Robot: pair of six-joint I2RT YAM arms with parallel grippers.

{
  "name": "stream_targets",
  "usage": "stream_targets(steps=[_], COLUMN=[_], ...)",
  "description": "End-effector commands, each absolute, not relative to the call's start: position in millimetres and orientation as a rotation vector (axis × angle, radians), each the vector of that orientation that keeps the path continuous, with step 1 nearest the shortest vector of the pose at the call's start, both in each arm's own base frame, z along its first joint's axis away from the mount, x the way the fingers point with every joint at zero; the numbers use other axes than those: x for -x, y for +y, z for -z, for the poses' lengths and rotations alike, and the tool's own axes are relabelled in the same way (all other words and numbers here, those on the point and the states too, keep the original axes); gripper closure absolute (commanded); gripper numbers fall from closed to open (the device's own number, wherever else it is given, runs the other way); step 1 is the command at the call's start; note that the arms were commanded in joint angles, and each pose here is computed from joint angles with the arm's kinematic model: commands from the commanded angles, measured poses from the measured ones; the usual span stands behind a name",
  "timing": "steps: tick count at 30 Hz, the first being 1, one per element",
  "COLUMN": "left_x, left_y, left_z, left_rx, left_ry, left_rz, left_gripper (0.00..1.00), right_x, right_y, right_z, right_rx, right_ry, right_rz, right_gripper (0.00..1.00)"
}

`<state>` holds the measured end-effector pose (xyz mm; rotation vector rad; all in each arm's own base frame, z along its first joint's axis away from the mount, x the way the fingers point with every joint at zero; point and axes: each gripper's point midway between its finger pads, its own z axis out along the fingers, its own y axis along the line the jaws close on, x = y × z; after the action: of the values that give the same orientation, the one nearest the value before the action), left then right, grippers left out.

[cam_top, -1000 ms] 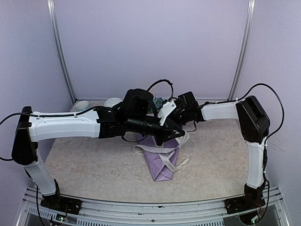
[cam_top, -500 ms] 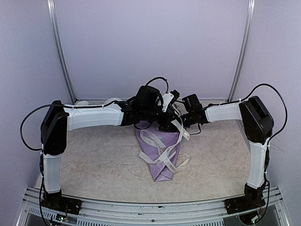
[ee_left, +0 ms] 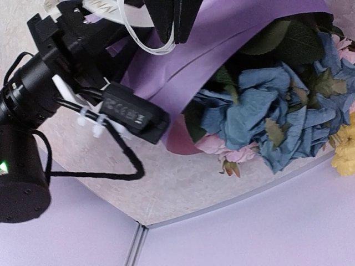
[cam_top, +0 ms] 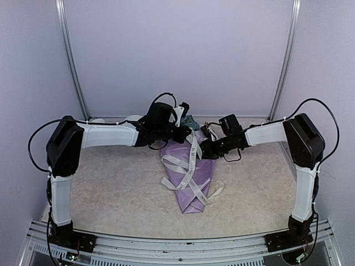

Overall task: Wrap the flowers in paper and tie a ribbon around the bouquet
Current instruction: Cross the ribbon over the folded bouquet.

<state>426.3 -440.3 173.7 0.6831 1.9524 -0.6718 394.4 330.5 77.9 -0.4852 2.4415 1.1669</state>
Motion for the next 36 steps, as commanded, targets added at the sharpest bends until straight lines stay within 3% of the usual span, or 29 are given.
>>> stream_targets(steps=[1,6,8,12,14,20,31,32,36], left_x=[-432.4,-430.4,-431.8,-435.0,-435.5,-437.1,-429.7,-427.9,-428.6], left_y=[-445.1,-441.1,-450.4,-464.6,-468.2,-484.4,-502.4,-505.2,-496.6], left_z=[-181.2,-189.1,-178.3,-150.1,-146.1,-137.9,-141.7,-140.4,-151.3], left_rx=[-0.658,-0.637,-0.674,-0.715,-0.718,-0.741,-0.804,-0.820,-0.866], left_ry=[1.899,1.857,1.882,1.949,1.943,1.942,1.898,1.900,1.909], left_rz=[0.735,0.802,0.820,0.822,0.842,0.897,1.034,1.047,0.949], left_gripper=[1.00,1.00,1.00,1.00,1.00,1.00,0.98,0.88,0.20], right_x=[-399.9,-394.5,-390.1,-380.1,-367.6,-358.4,-406.5,-410.9,-417.5], right_y=[315.6,313.7,315.6,316.0,317.8,318.6,312.8,309.2,297.6], right_z=[-90.8,-94.0,-103.9,-127.5,-138.1,-112.4,-71.9,-66.1,-44.2], right_rx=[0.437,0.450,0.484,0.550,0.601,0.574,0.335,0.304,0.221], right_ry=[2.425,2.417,2.377,2.291,2.231,2.301,2.424,2.446,2.533], right_rz=[-1.123,-1.129,-1.162,-1.192,-1.252,-1.244,-1.053,-1.012,-0.927], right_gripper=[0.58,0.62,0.70,0.73,0.70,0.48,0.48,0.49,0.54])
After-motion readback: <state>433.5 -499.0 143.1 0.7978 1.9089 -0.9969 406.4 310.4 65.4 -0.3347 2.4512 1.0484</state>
